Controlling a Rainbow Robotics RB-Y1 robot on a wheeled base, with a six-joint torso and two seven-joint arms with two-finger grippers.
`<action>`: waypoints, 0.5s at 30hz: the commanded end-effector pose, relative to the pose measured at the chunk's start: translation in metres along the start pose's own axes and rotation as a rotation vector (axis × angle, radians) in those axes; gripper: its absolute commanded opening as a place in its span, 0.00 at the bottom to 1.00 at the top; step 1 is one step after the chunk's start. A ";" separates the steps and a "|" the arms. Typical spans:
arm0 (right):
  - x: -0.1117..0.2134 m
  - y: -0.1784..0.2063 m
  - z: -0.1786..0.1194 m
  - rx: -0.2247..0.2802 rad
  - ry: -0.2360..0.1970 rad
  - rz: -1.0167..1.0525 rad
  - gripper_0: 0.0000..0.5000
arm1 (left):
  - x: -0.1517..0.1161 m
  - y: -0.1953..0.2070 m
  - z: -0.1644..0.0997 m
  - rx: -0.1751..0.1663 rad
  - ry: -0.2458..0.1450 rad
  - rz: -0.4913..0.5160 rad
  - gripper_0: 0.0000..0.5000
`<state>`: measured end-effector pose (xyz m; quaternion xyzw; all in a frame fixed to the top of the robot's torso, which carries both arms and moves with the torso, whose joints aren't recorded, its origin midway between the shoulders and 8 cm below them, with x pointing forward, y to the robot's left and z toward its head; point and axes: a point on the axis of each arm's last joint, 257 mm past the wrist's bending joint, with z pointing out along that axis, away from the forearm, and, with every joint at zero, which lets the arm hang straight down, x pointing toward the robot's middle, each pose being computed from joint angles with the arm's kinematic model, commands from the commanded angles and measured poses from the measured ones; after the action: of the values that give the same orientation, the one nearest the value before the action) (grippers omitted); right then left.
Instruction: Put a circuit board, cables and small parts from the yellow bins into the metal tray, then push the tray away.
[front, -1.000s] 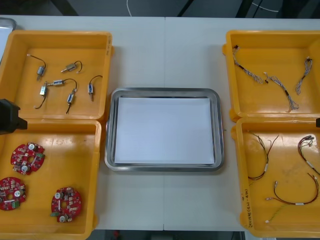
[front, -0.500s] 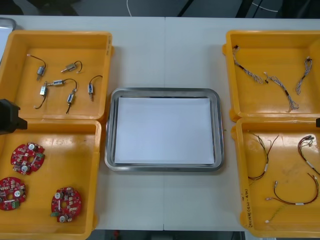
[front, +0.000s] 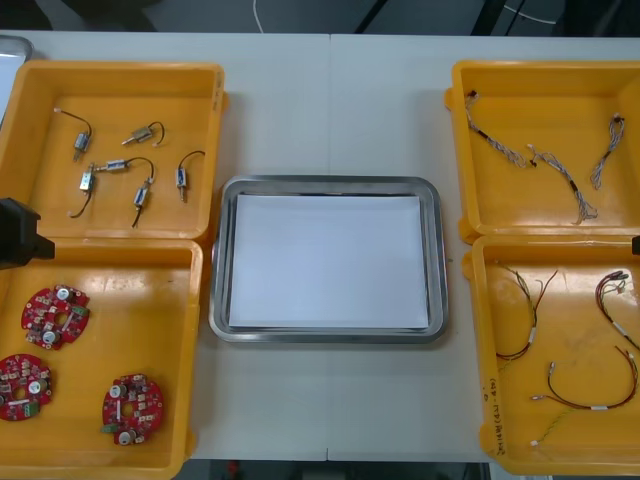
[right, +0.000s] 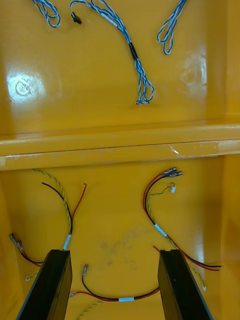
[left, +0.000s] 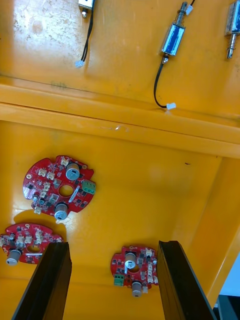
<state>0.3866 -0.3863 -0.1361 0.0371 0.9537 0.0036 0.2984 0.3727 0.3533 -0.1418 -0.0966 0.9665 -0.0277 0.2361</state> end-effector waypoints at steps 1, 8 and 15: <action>-0.004 -0.013 -0.013 0.047 -0.023 -0.003 1.00 | -0.004 0.013 -0.013 -0.042 -0.025 0.089 1.00; -0.004 -0.013 -0.013 0.047 -0.023 -0.003 1.00 | -0.004 0.013 -0.013 -0.042 -0.025 0.089 1.00; -0.004 -0.013 -0.013 0.047 -0.023 -0.003 1.00 | -0.004 0.013 -0.013 -0.042 -0.025 0.089 1.00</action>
<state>0.3866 -0.3863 -0.1361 0.0371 0.9537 0.0036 0.2984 0.3727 0.3533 -0.1418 -0.0966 0.9665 -0.0277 0.2361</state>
